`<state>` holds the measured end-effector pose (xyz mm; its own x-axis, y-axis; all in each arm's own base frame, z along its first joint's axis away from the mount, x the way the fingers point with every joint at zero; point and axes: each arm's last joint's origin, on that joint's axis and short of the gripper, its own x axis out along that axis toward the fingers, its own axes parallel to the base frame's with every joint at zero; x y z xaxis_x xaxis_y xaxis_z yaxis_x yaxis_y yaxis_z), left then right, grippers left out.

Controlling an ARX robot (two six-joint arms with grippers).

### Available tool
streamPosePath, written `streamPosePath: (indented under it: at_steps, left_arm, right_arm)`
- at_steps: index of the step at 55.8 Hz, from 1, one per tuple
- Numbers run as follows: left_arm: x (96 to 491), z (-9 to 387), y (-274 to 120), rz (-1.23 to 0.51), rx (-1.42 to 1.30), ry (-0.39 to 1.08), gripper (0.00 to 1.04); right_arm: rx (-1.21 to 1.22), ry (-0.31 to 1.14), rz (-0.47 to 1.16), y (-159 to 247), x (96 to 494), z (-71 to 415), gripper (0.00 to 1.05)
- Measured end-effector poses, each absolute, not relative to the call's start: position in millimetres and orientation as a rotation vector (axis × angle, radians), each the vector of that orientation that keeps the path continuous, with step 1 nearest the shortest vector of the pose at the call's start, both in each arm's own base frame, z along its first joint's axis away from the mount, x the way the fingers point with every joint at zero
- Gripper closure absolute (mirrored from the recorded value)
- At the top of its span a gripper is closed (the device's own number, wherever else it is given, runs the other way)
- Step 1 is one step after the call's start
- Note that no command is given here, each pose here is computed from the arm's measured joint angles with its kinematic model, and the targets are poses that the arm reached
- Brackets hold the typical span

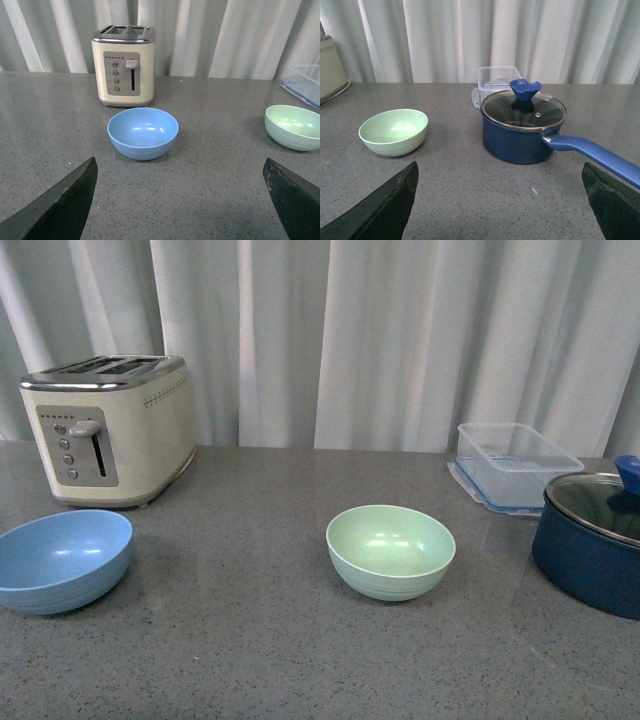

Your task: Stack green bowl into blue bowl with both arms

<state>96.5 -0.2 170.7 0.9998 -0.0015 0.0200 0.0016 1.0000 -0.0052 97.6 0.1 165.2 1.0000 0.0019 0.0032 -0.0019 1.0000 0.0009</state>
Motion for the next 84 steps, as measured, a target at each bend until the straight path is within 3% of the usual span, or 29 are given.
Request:
streamPosePath:
  at_steps: [11,19,32,39,54,67,84]
  left_arm:
    - [96,171,0,-0.001,-0.005,-0.020,0.07]
    - [103,177,-1,0.100,-0.003,-0.010,0.07]
    - [130,224,1,0.115,-0.010,0.031,0.07]
    - [174,258,6,0.152,-0.038,0.159,0.07]
    - [254,282,28,0.177,-0.119,0.376,0.07]
    - [328,270,46,0.242,-0.155,0.542,0.07]
    - [386,232,51,0.276,-0.161,0.697,0.07]
  right_arm:
    - [0.001,-0.003,0.002,0,98,165,0.10]
    - [0.001,-0.003,0.002,0,98,165,0.10]
    - [0.001,-0.003,0.002,0,98,165,0.10]
    - [0.001,-0.003,0.002,0,98,165,0.10]
    - [0.001,-0.003,0.002,0,98,165,0.10]
    - [0.001,-0.003,0.002,0,98,165,0.10]
    - [0.001,-0.003,0.002,0,98,165,0.10]
